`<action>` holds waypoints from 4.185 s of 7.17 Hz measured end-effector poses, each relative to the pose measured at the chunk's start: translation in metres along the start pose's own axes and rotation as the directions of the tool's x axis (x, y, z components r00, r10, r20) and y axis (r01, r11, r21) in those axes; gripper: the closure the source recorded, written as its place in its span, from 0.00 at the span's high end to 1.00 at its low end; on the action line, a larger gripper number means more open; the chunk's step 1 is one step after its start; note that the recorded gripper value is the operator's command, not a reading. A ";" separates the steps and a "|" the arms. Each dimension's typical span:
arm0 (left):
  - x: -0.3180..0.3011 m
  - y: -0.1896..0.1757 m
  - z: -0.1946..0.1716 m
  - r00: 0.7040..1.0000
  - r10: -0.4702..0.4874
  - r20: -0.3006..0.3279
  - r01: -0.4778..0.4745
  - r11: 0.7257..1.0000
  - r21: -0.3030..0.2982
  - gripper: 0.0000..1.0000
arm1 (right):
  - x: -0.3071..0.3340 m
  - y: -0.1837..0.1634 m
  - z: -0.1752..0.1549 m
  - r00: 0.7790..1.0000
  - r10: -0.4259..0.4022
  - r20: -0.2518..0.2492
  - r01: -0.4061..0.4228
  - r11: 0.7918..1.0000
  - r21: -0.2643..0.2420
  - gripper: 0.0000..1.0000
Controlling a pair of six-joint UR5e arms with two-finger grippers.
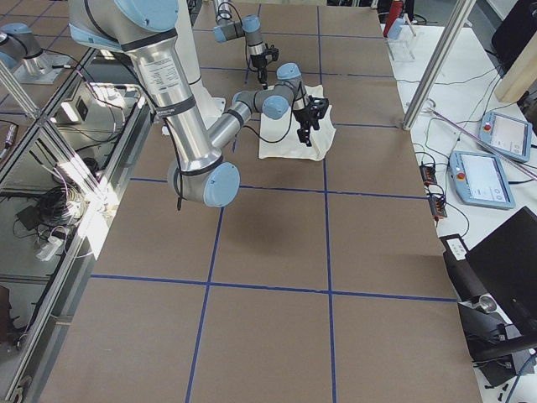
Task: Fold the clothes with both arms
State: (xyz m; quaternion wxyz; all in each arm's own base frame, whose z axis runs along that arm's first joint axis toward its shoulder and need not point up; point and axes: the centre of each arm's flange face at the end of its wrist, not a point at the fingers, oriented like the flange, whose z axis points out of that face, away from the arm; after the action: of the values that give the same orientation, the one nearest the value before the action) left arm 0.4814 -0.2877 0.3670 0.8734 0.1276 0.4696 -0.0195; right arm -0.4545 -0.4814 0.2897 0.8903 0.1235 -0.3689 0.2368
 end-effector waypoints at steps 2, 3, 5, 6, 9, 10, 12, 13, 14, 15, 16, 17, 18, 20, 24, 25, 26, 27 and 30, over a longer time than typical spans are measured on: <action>-0.011 -0.022 -0.005 0.996 0.085 0.018 -0.086 0.996 0.031 0.00 | 0.000 0.000 0.000 1.000 0.001 0.000 -0.001 1.000 0.000 1.00; -0.028 -0.052 -0.010 0.989 0.140 0.053 -0.143 0.987 0.071 0.00 | 0.000 0.000 0.000 1.000 0.002 0.000 -0.002 1.000 0.000 1.00; -0.080 -0.136 -0.008 0.962 0.207 0.181 -0.234 0.961 0.146 0.00 | 0.000 0.000 0.000 1.000 0.004 0.000 -0.004 1.000 0.000 1.00; -0.089 -0.193 0.004 0.948 0.213 0.238 -0.258 0.949 0.179 0.00 | 0.000 -0.001 0.000 1.000 0.005 0.000 -0.005 1.000 0.002 1.00; -0.065 -0.354 0.065 0.924 0.158 0.347 -0.245 0.944 0.223 0.00 | -0.001 -0.004 -0.005 1.000 0.014 0.008 -0.014 1.000 0.008 1.00; -0.069 -0.391 0.075 0.917 0.164 0.364 -0.261 0.936 0.237 0.21 | -0.002 -0.005 -0.011 1.000 0.016 0.020 -0.017 1.000 0.009 1.00; -0.104 -0.425 0.063 0.898 0.218 0.383 -0.330 0.908 0.257 1.00 | -0.007 -0.002 -0.018 0.999 0.015 0.036 -0.015 1.000 0.007 1.00; -0.118 -0.421 0.055 0.905 0.244 0.349 -0.344 0.901 0.263 1.00 | -0.014 0.002 -0.020 0.999 0.011 0.051 -0.011 1.000 0.005 0.94; -0.126 -0.411 0.044 0.918 0.272 0.289 -0.348 0.901 0.259 1.00 | -0.029 0.006 -0.019 0.996 0.026 0.084 -0.026 1.000 0.002 0.87; -0.129 -0.399 0.032 0.926 0.292 0.239 -0.351 0.900 0.259 1.00 | -0.052 0.010 -0.006 0.990 0.072 0.118 -0.072 0.997 -0.006 0.79; -0.128 -0.389 0.021 0.929 0.304 0.210 -0.353 0.897 0.267 1.00 | -0.082 0.013 0.015 0.983 0.122 0.135 -0.121 0.993 -0.016 0.70; -0.124 -0.383 0.015 0.931 0.311 0.193 -0.356 0.893 0.275 1.00 | -0.113 0.017 0.033 0.978 0.162 0.132 -0.160 0.987 -0.026 0.67; -0.121 -0.379 0.013 0.931 0.315 0.184 -0.357 0.892 0.277 1.00 | -0.135 0.027 0.046 0.977 0.182 0.115 -0.179 0.983 -0.034 0.63; -0.117 -0.374 0.017 0.935 0.309 0.175 -0.347 0.897 0.275 1.00 | -0.151 0.056 0.058 0.980 0.175 0.094 -0.171 0.984 -0.045 0.59; -0.109 -0.363 0.028 0.947 0.282 0.155 -0.314 0.911 0.266 1.00 | -0.151 0.082 0.066 0.988 0.147 0.050 -0.144 0.988 -0.048 0.53; -0.110 -0.362 0.029 0.948 0.279 0.155 -0.312 0.913 0.264 1.00 | -0.150 0.085 0.068 0.989 0.143 0.045 -0.141 0.989 -0.047 0.41; -0.111 -0.361 0.029 0.948 0.277 0.155 -0.310 0.914 0.263 1.00 | -0.150 0.087 0.068 0.989 0.141 0.041 -0.139 0.989 -0.045 0.12; -0.111 -0.361 0.030 0.948 0.277 0.155 -0.310 0.914 0.262 1.00 | -0.149 0.087 0.069 0.990 0.139 0.035 -0.138 0.990 -0.043 0.00; -0.110 -0.361 0.030 0.948 0.278 0.154 -0.310 0.914 0.262 1.00 | -0.149 0.087 0.067 0.990 0.137 0.021 -0.136 0.990 -0.040 0.00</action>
State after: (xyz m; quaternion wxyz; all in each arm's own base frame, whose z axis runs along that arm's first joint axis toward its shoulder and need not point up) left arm 0.3889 -0.6529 0.3999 0.8643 0.3190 0.3869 0.0380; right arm -0.6314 -0.4825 0.2338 0.8697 0.0835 -0.3917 0.2886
